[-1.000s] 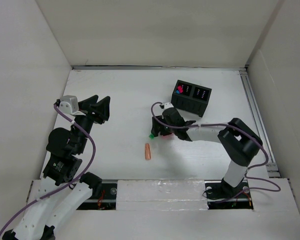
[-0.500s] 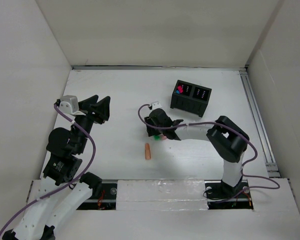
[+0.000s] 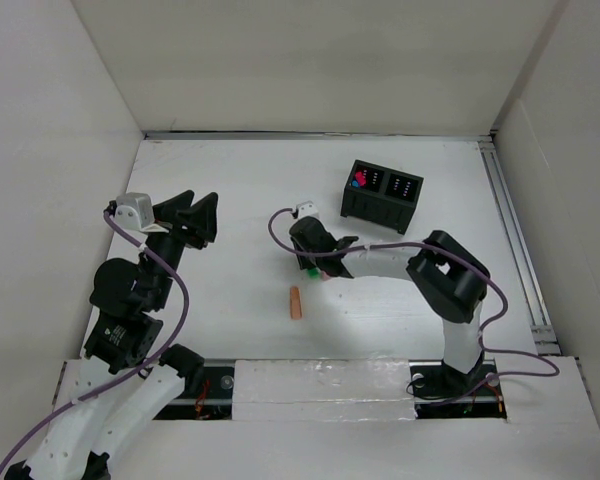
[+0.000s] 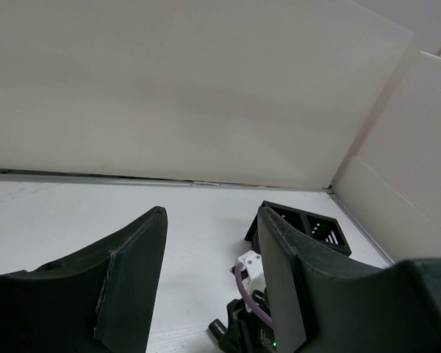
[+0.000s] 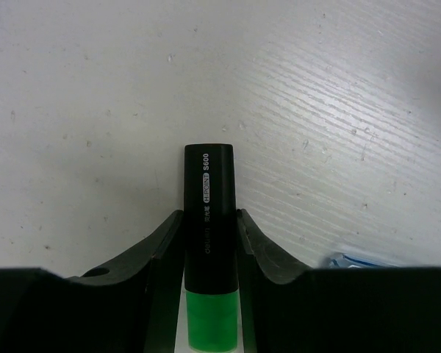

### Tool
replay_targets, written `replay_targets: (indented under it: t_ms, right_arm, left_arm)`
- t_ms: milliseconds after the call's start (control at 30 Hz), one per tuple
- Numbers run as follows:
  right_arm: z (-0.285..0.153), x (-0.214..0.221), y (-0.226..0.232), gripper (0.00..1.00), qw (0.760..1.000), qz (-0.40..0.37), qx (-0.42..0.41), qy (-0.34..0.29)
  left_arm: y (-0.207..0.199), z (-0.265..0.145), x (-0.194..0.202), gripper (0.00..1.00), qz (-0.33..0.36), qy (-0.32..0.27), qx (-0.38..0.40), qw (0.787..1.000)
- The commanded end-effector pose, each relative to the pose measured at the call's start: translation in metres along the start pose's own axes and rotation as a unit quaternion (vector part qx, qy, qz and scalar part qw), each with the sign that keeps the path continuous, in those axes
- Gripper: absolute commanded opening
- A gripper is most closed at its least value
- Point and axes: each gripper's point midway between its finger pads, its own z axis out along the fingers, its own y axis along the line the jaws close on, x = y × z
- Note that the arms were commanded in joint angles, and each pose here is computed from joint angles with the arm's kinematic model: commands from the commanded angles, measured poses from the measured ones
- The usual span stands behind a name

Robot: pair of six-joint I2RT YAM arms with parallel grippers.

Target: Organize the desk

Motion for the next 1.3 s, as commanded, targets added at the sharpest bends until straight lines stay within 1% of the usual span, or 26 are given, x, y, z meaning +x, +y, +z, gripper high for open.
replay_targets:
  t_ms: [0, 67, 167, 200, 267, 300, 333, 400, 467, 500, 533, 567, 733, 933, 1133, 1267]
  right_arm:
    - [-0.023, -0.061, 0.003, 0.07, 0.996, 0.029, -0.019, -0.081]
    - [-0.048, -0.103, 0.004, 0.07, 0.987, 0.056, -0.060, -0.138]
    - [-0.078, -0.155, -0.024, 0.07, 0.971, 0.095, -0.071, -0.206]
    - [-0.082, -0.168, -0.044, 0.07, 0.967, 0.108, -0.059, -0.223]
    - [-0.100, -0.196, -0.069, 0.07, 0.956, 0.116, -0.040, -0.267]
    - [-0.103, -0.205, -0.082, 0.07, 0.952, 0.121, -0.027, -0.279]
    - [-0.105, -0.215, -0.112, 0.06, 0.947, 0.134, 0.004, -0.293]
    - [-0.108, -0.229, -0.141, 0.05, 0.936, 0.145, 0.033, -0.318]
    - [-0.107, -0.242, -0.183, 0.05, 0.925, 0.153, 0.073, -0.341]
    - [-0.103, -0.247, -0.191, 0.05, 0.922, 0.150, 0.081, -0.349]
    - [-0.103, -0.247, -0.192, 0.06, 0.921, 0.151, 0.084, -0.349]
    - [-0.100, -0.247, -0.204, 0.06, 0.922, 0.146, 0.100, -0.344]
    - [-0.081, -0.244, -0.234, 0.07, 0.919, 0.141, 0.153, -0.334]
    - [-0.067, -0.242, -0.242, 0.10, 0.922, 0.121, 0.167, -0.328]
    - [-0.062, -0.254, -0.243, 0.13, 0.920, 0.112, 0.170, -0.334]
    - [-0.054, -0.253, -0.243, 0.15, 0.924, 0.100, 0.173, -0.325]
  left_arm:
    - [-0.003, 0.001, -0.013, 0.48, -0.006, -0.026, 0.004, 1.000]
    - [-0.005, 0.002, -0.013, 0.48, -0.008, -0.024, 0.008, 1.000]
    - [-0.005, 0.002, -0.013, 0.48, -0.007, -0.024, 0.009, 1.000]
    - [-0.004, 0.002, -0.011, 0.48, -0.006, -0.022, 0.006, 1.000]
    - [-0.005, 0.002, -0.013, 0.48, -0.008, -0.024, 0.008, 1.000]
    - [-0.005, 0.001, -0.013, 0.48, -0.009, -0.025, 0.010, 1.000]
    - [-0.006, 0.001, -0.013, 0.48, -0.008, -0.024, 0.012, 1.000]
    - [-0.005, 0.001, -0.013, 0.48, -0.008, -0.026, 0.009, 1.000]
    - [-0.006, 0.001, -0.014, 0.48, -0.008, -0.025, 0.013, 1.000]
    - [-0.007, 0.000, -0.015, 0.48, -0.009, -0.027, 0.014, 1.000]
    - [-0.007, 0.000, -0.015, 0.48, -0.009, -0.026, 0.015, 0.999]
    - [-0.007, 0.000, -0.015, 0.48, -0.009, -0.028, 0.015, 0.999]
    - [-0.007, -0.001, -0.016, 0.48, -0.009, -0.029, 0.014, 0.999]
    - [-0.006, 0.002, -0.013, 0.48, -0.008, -0.024, 0.013, 1.000]
    - [-0.004, 0.004, -0.009, 0.48, -0.006, -0.019, 0.005, 1.000]
    - [-0.002, 0.004, -0.009, 0.48, -0.006, -0.019, 0.001, 1.000]
